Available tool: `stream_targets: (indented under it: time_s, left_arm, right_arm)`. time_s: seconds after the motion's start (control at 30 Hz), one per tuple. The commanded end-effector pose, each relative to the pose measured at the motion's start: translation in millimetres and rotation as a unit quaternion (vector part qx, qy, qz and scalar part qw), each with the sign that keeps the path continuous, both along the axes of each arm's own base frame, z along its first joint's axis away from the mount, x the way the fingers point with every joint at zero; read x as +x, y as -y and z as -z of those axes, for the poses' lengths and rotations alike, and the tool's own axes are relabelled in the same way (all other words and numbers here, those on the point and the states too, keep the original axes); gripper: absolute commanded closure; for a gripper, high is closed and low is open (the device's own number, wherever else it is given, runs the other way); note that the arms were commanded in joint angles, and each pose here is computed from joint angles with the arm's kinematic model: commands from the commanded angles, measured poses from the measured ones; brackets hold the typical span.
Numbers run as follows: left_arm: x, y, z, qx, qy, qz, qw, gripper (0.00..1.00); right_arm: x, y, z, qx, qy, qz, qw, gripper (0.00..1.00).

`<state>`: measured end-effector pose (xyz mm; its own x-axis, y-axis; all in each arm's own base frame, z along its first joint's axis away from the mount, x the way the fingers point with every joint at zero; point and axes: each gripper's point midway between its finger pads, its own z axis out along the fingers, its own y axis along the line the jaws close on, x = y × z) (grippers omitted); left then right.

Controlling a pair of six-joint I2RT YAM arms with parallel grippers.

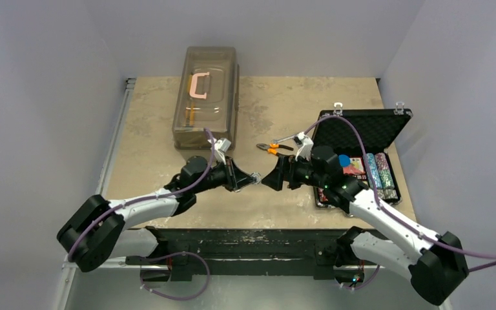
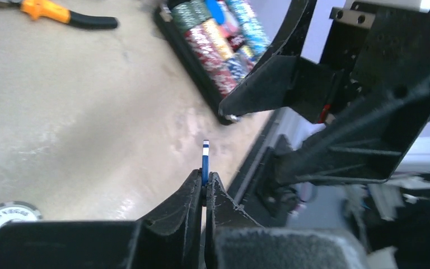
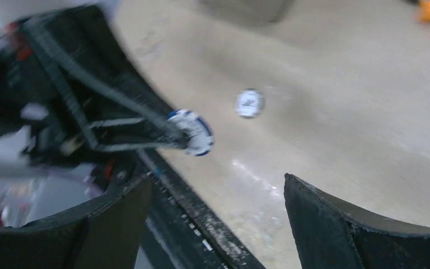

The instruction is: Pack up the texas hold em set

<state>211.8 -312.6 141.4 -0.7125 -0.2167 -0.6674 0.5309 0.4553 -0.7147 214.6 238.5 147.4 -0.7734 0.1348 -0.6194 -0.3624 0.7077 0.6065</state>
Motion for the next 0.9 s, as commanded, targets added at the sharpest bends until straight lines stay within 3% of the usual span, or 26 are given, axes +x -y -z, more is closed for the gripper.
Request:
stream_targets:
  time_s: [0.0, 0.17, 0.27, 0.57, 0.7, 0.87]
  left_arm:
    - [-53.4, -4.3, -46.3, -0.083, -0.043, 0.155, 0.984, 1.00]
    - [-83.6, -14.5, -76.2, -0.105, -0.024, 0.218, 0.970, 1.00]
    - [-93.6, -19.0, -85.1, -0.110, -0.009, 0.235, 0.966, 1.00]
    - [-96.8, -19.6, -97.3, -0.116, -0.012, 0.242, 0.963, 1.00]
    - [-92.9, -17.4, -101.2, -0.116, -0.011, 0.238, 0.964, 1.00]
    - [-88.4, -13.5, -106.5, -0.118, -0.010, 0.240, 0.964, 1.00]
  right_arm:
    - [-55.6, -32.5, -60.4, 0.117, 0.122, -0.228, 0.959, 0.14]
    - [-69.0, -36.8, -70.6, 0.150, 0.116, -0.259, 0.947, 0.24]
    - [-76.2, -42.2, -75.5, 0.176, 0.105, -0.285, 0.936, 0.38]
    - [-99.3, -47.7, -102.5, 0.257, 0.097, -0.349, 0.896, 0.53]
    - [-100.4, -48.7, -105.7, 0.263, 0.095, -0.353, 0.893, 0.63]
    - [-98.8, -50.6, -103.2, 0.262, 0.086, -0.353, 0.894, 0.66]
